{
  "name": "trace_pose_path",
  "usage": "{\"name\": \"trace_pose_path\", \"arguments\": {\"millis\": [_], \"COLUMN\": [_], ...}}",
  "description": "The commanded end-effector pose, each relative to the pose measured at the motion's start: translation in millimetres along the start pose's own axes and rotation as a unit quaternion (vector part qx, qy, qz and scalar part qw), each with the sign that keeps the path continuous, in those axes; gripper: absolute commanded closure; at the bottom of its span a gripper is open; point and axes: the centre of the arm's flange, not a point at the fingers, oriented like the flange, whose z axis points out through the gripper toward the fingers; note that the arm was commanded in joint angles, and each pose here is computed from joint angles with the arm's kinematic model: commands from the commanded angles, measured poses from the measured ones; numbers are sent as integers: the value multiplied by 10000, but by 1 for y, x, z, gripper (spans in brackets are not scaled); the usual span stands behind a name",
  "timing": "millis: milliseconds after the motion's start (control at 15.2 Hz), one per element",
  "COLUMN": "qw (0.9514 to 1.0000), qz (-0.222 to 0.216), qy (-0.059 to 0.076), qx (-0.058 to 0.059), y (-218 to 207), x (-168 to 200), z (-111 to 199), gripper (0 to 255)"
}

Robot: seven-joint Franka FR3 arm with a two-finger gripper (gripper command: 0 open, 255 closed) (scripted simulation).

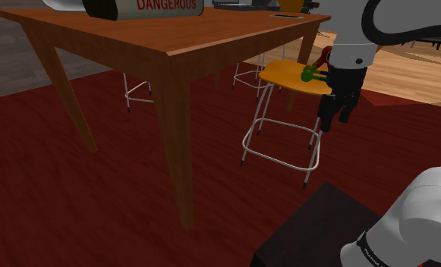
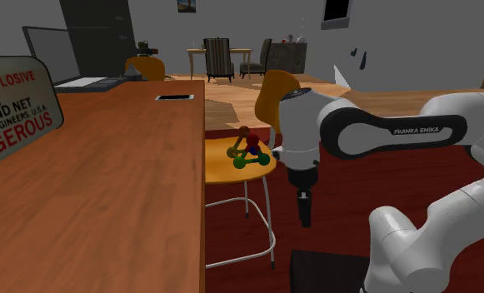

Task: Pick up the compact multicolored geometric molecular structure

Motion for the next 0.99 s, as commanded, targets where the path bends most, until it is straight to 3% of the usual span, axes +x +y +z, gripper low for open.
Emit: {"name": "trace_pose_path", "arguments": {"millis": [0,924], "qw": [10000,9959], "qz": [0,257], "qy": [0,-133], "qx": [0,859], "y": [0,134], "x": [0,97], "z": [0,-115], "gripper": [0,0]}}
